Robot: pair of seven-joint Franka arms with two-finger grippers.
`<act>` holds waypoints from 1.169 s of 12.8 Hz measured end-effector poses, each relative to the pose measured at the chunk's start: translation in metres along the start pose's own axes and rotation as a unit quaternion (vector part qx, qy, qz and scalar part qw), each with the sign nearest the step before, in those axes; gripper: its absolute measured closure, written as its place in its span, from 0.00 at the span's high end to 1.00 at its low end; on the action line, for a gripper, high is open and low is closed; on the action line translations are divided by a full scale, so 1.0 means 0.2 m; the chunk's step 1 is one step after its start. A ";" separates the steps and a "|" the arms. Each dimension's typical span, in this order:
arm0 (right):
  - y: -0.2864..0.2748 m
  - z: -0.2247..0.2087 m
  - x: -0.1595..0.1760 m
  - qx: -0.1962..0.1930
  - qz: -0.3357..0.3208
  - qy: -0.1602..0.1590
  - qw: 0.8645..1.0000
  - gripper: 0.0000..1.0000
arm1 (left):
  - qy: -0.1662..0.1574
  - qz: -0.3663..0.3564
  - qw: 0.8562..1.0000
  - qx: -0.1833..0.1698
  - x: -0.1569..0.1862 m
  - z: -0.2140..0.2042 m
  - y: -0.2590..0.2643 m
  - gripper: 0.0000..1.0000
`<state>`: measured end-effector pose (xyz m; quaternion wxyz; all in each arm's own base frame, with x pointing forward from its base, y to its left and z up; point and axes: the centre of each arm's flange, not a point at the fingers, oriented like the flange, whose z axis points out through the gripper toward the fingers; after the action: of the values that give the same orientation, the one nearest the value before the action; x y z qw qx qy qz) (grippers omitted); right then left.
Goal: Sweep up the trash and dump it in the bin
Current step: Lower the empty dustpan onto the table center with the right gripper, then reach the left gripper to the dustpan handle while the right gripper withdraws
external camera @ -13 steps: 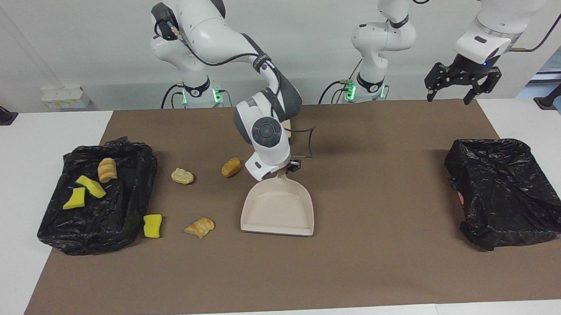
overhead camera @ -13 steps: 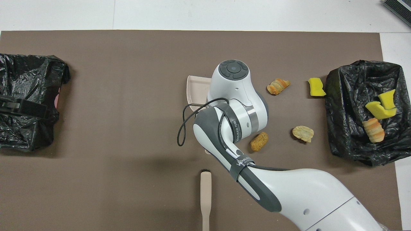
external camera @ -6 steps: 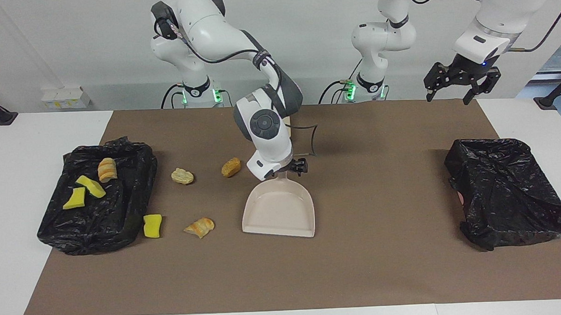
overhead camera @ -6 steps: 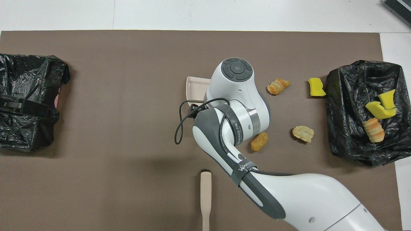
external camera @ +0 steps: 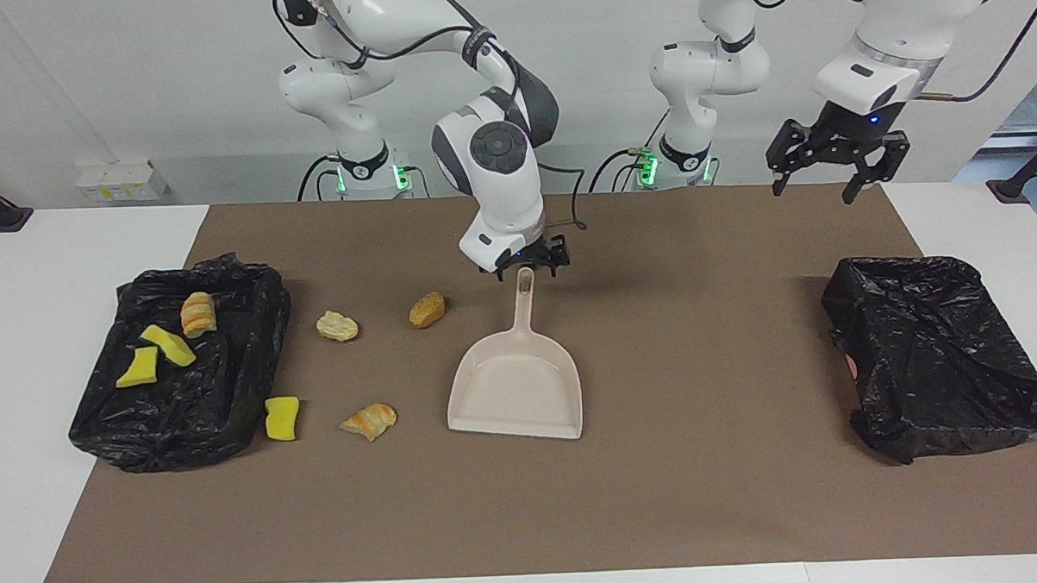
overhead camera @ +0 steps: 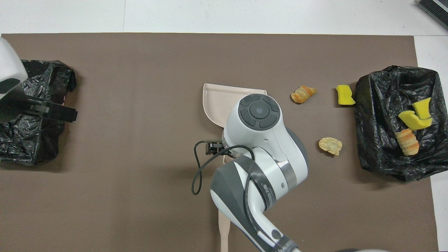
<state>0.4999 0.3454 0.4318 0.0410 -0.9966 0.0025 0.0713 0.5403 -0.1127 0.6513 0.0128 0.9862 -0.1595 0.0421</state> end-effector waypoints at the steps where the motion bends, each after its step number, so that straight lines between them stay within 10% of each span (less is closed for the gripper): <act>1: 0.04 -0.03 -0.08 -0.005 -0.002 0.002 1.000 1.00 | 0.004 0.014 1.000 -0.001 0.03 0.03 0.08 1.00; 7: 0.02 0.09 -0.51 -0.024 -0.007 0.014 1.000 1.00 | 0.038 0.033 0.999 -0.011 0.14 0.31 0.58 1.00; 15: -0.07 0.17 -0.97 -0.040 0.008 0.014 0.999 1.00 | 0.003 0.024 1.000 -0.020 0.22 1.08 1.29 1.00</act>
<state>0.3035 0.3619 0.4276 0.0006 -0.9983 0.0080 0.0573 0.5183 -0.3791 0.4440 0.0318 0.9815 -0.1837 0.0425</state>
